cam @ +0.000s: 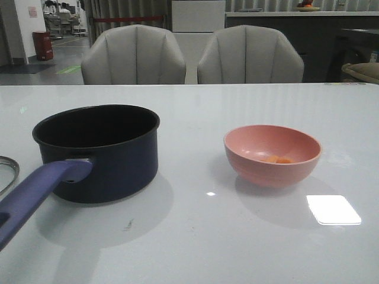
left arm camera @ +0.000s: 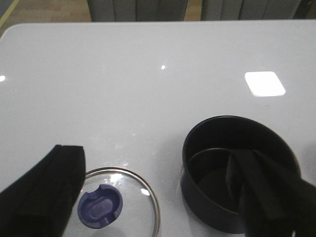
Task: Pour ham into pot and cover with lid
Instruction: 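Release the lid and move the right gripper toward the pink bowl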
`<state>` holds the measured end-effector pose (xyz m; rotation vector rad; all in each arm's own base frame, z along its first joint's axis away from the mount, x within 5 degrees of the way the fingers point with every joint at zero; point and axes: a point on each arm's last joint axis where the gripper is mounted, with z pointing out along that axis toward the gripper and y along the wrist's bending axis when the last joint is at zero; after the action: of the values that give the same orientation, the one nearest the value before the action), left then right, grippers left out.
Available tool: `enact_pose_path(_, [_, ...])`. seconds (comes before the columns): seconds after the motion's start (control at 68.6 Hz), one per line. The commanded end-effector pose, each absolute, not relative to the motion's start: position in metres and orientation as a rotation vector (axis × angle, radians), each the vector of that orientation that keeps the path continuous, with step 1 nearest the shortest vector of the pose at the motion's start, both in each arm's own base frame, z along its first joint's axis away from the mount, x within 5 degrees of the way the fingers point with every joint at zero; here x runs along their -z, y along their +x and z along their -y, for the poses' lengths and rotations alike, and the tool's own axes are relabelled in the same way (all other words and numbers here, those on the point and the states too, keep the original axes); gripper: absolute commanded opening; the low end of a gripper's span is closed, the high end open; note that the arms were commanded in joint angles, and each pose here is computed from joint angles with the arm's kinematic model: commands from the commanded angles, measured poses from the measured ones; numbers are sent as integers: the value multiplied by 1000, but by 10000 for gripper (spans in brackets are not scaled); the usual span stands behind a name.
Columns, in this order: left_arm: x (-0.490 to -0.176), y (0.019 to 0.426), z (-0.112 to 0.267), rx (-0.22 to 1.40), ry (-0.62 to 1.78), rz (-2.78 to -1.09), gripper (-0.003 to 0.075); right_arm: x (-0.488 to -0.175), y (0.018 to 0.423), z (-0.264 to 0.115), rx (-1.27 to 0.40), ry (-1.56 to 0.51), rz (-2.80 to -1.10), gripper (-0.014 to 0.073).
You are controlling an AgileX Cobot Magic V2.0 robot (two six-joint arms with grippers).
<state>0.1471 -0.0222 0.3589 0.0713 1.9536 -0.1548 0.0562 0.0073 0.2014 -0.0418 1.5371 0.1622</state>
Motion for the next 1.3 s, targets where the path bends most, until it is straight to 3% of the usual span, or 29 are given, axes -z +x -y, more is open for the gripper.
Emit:
enact_pose_path(0.0, [-371, 122, 24, 213, 86, -1767, 617, -212, 54, -7, -159, -49, -1427, 179])
enact_pose_path(0.35, [-326, 56, 16, 288, 145, -1610, 617, -212, 54, -7, -159, -49, -1427, 179])
enact_pose_path(0.568, [-298, 48, 14, 290, 143, -1612, 617, -212, 54, -7, -159, -49, -1427, 179])
enact_pose_path(0.889, [-297, 48, 14, 290, 143, -1615, 617, -237, 49, -7, -156, -54, -1301, 179])
enact_pose_path(1.108, [-297, 47, 14, 302, 137, -1614, 617, -281, 61, -7, -137, -58, -1573, 179])
enact_pose_path(1.283, [-297, 47, 14, 303, 136, -1607, 617, -278, 76, -9, -130, -61, -1700, 179])
